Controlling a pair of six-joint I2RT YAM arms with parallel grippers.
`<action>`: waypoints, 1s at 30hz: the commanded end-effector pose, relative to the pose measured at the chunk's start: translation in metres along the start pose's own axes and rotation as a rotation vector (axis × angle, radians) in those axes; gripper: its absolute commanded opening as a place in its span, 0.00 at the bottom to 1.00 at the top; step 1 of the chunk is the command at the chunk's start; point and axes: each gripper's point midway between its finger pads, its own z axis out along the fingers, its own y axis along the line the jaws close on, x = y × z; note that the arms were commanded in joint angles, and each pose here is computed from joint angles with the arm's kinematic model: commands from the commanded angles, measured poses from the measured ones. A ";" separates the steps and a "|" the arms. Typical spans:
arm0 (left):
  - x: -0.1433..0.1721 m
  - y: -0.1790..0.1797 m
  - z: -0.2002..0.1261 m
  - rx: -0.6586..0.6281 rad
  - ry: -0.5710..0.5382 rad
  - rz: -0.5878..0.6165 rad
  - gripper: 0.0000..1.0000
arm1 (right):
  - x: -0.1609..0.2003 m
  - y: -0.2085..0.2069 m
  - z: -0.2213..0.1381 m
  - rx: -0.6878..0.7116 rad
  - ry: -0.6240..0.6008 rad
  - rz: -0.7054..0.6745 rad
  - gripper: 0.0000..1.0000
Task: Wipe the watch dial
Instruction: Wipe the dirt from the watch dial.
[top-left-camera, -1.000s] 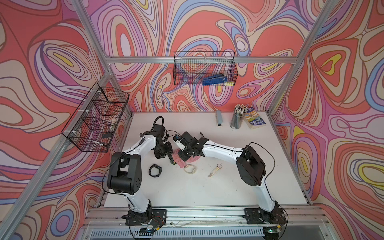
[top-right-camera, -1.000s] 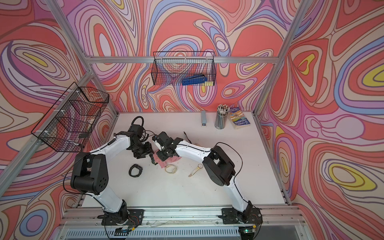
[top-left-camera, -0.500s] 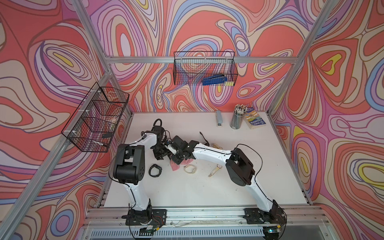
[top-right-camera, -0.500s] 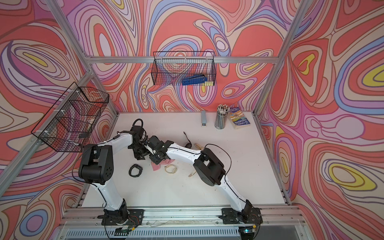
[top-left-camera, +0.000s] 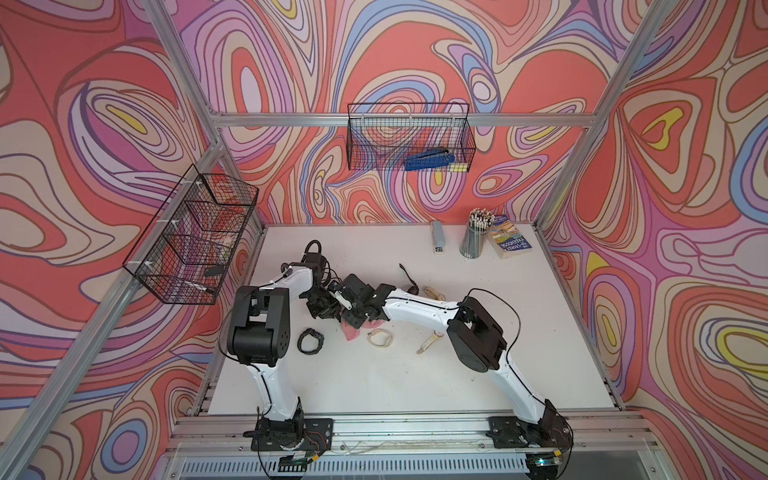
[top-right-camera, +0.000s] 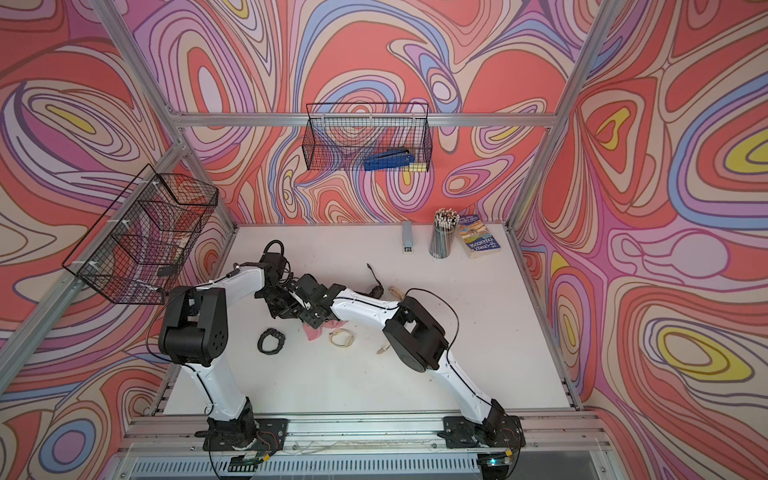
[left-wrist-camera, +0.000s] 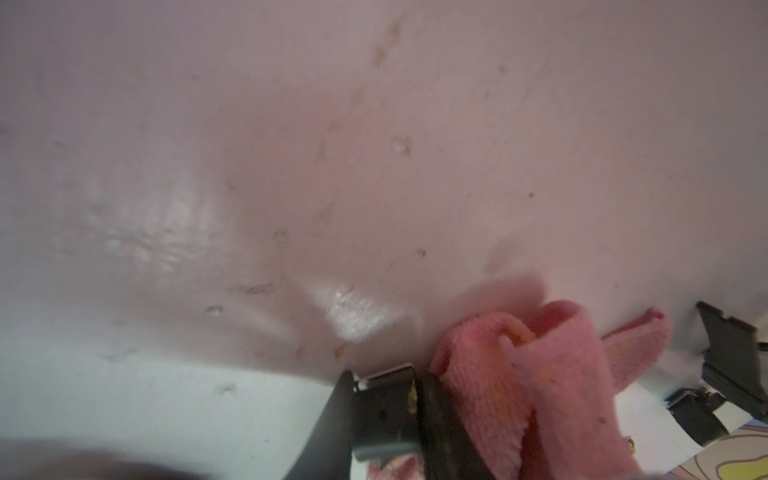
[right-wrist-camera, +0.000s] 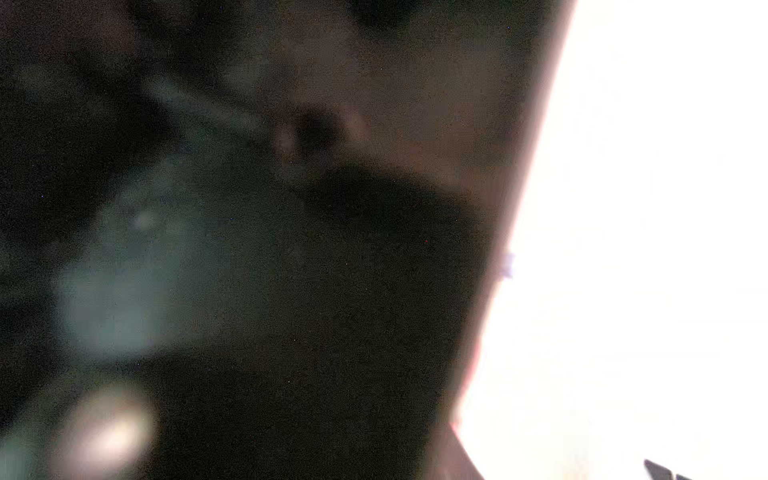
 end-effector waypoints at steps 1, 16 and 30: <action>0.010 -0.004 0.010 0.047 0.056 -0.056 0.21 | 0.006 0.029 -0.008 -0.070 0.000 -0.067 0.42; 0.024 -0.002 0.015 0.095 0.096 -0.162 0.06 | 0.031 -0.002 -0.004 0.059 0.064 -0.075 0.00; 0.034 0.005 0.013 0.141 0.055 -0.325 0.04 | 0.005 -0.052 -0.072 0.102 -0.017 0.003 0.00</action>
